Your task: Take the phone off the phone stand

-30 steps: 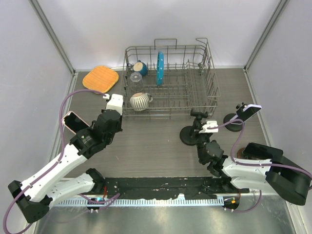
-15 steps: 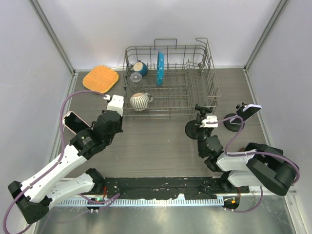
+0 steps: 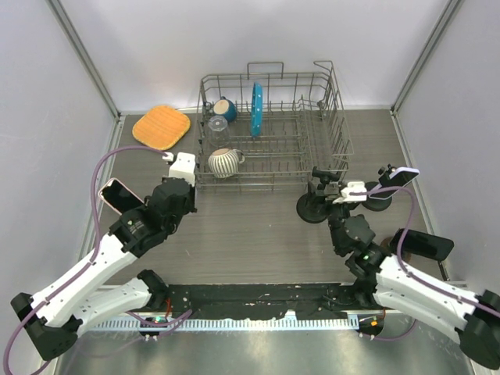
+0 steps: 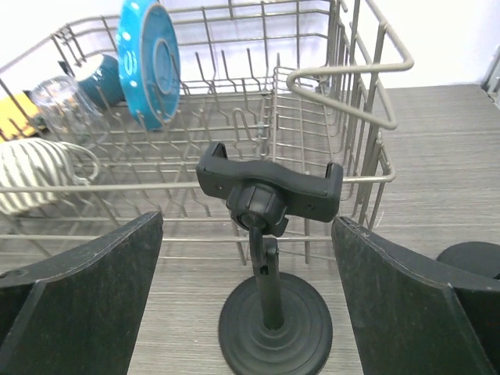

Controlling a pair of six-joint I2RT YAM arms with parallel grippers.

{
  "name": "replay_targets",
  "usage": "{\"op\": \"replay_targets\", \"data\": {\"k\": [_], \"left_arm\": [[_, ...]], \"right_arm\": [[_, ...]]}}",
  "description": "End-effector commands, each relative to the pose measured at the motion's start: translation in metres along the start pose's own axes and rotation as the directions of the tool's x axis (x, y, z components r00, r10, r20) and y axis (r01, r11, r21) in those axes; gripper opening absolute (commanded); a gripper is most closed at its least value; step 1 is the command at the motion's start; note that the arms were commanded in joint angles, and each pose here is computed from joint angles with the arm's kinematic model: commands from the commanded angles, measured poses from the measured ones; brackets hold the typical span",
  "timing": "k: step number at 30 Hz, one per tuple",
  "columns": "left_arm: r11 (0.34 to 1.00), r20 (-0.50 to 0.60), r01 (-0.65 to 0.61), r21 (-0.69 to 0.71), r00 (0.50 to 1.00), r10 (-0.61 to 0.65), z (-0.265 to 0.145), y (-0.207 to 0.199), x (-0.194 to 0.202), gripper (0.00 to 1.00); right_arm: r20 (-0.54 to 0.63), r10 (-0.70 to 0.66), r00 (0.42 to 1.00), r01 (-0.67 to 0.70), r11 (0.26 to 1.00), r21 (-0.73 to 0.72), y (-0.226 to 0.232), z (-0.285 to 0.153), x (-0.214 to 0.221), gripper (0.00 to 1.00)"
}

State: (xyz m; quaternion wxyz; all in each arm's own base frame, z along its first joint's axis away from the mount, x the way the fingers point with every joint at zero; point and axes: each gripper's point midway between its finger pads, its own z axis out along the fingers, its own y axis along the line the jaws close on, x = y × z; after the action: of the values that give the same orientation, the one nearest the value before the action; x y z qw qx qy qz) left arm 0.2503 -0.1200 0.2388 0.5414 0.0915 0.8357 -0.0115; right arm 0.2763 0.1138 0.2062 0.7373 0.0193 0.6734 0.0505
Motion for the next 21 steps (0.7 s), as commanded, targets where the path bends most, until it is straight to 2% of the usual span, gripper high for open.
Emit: {"op": "replay_targets", "data": {"k": [1,2,6,11,15,17,21], "left_arm": [[0.99,0.13,0.141,0.027,0.981,-0.143,-0.009,-0.001,-0.037,0.0],[0.986,0.129,0.161,0.033,0.978,-0.164,-0.01,-0.002,-0.037,0.0],[0.967,0.115,0.248,0.058,0.961,-0.253,-0.012,-0.007,-0.038,0.0],[0.923,0.083,0.374,0.093,0.92,-0.382,-0.019,-0.014,-0.038,0.0],[0.888,0.061,0.446,0.109,0.889,-0.454,-0.023,-0.018,-0.04,0.0],[0.875,0.042,0.474,0.101,0.876,-0.48,-0.023,-0.019,-0.037,0.0],[0.806,0.007,0.585,0.094,0.809,-0.588,-0.021,-0.026,-0.033,0.0]], "right_arm": [[-0.161,0.028,0.987,-0.036,0.998,-0.042,0.0,-0.02,0.005,0.95],[-0.171,0.059,0.983,-0.067,0.997,-0.04,-0.001,-0.024,0.002,0.95],[-0.235,0.038,0.971,-0.062,0.994,-0.094,-0.001,-0.038,-0.008,0.95],[-0.27,-0.019,0.963,-0.054,0.964,-0.26,0.037,-0.039,-0.032,0.95],[-0.23,-0.083,0.97,-0.009,0.928,-0.373,0.072,-0.04,-0.055,0.95],[-0.223,-0.141,0.965,0.035,0.906,-0.422,0.092,-0.042,-0.053,0.95],[-0.154,-0.235,0.96,0.108,0.816,-0.569,0.149,-0.056,-0.053,0.95]]}}
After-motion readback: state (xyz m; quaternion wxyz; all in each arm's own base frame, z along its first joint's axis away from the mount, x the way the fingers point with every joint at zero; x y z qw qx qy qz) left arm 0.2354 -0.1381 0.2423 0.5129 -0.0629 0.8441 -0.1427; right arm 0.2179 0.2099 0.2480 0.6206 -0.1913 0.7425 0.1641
